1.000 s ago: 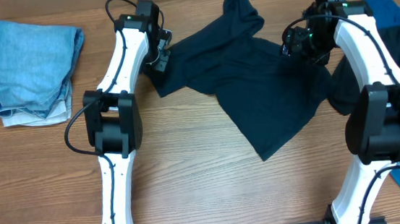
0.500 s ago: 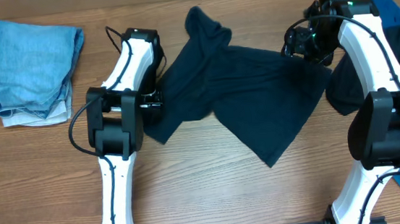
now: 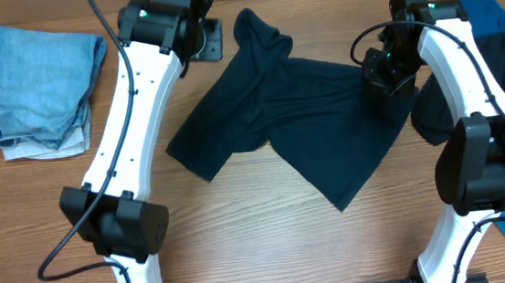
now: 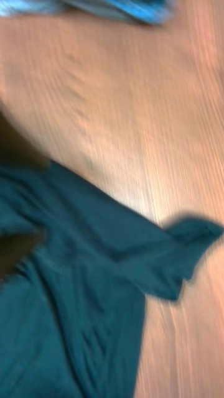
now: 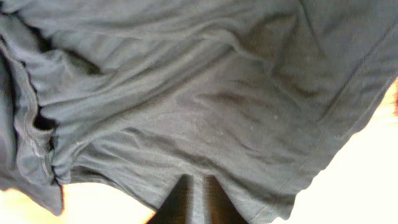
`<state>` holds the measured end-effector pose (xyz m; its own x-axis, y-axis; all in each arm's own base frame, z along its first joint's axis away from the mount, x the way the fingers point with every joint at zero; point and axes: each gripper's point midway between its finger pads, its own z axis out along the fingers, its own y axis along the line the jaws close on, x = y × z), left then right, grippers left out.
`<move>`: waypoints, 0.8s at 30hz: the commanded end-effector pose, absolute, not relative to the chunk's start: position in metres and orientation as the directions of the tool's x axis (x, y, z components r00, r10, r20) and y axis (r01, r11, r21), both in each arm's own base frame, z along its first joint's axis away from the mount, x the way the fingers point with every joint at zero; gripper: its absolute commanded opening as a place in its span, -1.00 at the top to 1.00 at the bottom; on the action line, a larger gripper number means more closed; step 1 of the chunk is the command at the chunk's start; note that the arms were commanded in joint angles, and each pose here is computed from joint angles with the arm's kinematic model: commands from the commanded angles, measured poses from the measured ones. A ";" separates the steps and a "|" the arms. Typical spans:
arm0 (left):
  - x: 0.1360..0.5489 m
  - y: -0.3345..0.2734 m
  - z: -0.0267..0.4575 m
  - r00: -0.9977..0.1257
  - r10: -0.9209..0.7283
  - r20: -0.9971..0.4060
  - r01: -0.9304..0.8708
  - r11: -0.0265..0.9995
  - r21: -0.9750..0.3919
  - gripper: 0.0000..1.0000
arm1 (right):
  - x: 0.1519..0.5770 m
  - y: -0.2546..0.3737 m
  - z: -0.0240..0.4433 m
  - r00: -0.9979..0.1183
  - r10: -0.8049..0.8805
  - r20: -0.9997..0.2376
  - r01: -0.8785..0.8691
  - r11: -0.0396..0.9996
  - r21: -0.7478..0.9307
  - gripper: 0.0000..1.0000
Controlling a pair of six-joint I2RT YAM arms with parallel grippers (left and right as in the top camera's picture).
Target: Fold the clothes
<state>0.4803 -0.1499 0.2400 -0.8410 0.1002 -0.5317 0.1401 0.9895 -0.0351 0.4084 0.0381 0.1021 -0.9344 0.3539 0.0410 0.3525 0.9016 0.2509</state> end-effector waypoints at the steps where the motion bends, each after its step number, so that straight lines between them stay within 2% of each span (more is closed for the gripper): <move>1: 0.503 -0.193 0.170 -0.805 0.338 -0.488 0.422 0.904 -0.070 0.92 | 0.404 0.039 0.100 -0.911 0.410 0.028 0.405 0.883 0.238 0.92; 3: 0.511 -0.217 0.135 -0.768 0.418 -0.486 0.532 0.838 -0.121 0.92 | 0.401 0.035 0.084 -0.890 0.456 0.025 0.452 0.873 0.183 0.92; 6: 0.529 -0.229 0.074 -0.770 0.437 -0.465 0.553 0.820 -0.146 0.92 | 0.399 0.038 0.061 -0.886 0.464 0.005 0.459 0.875 0.153 0.92; 8: 0.529 -0.239 0.061 -0.746 0.464 -0.477 0.599 0.781 -0.177 0.92 | 0.398 0.033 0.051 -0.875 0.483 -0.025 0.478 0.872 0.109 0.92; 16: 0.551 -0.248 0.039 -0.701 0.469 -0.538 0.625 0.767 -0.145 0.92 | 0.410 0.024 0.036 -0.860 0.499 -0.109 0.491 0.866 0.091 0.92; 22: 0.555 -0.241 -0.022 -0.731 0.484 -0.481 0.601 0.790 -0.118 0.92 | 0.414 0.015 0.037 -0.857 0.495 -0.145 0.493 0.868 0.055 0.92; 24: 0.557 -0.231 -0.028 -0.754 0.472 -0.458 0.563 0.823 -0.078 0.92 | 0.413 0.012 0.037 -0.855 0.495 -0.153 0.496 0.868 0.037 0.92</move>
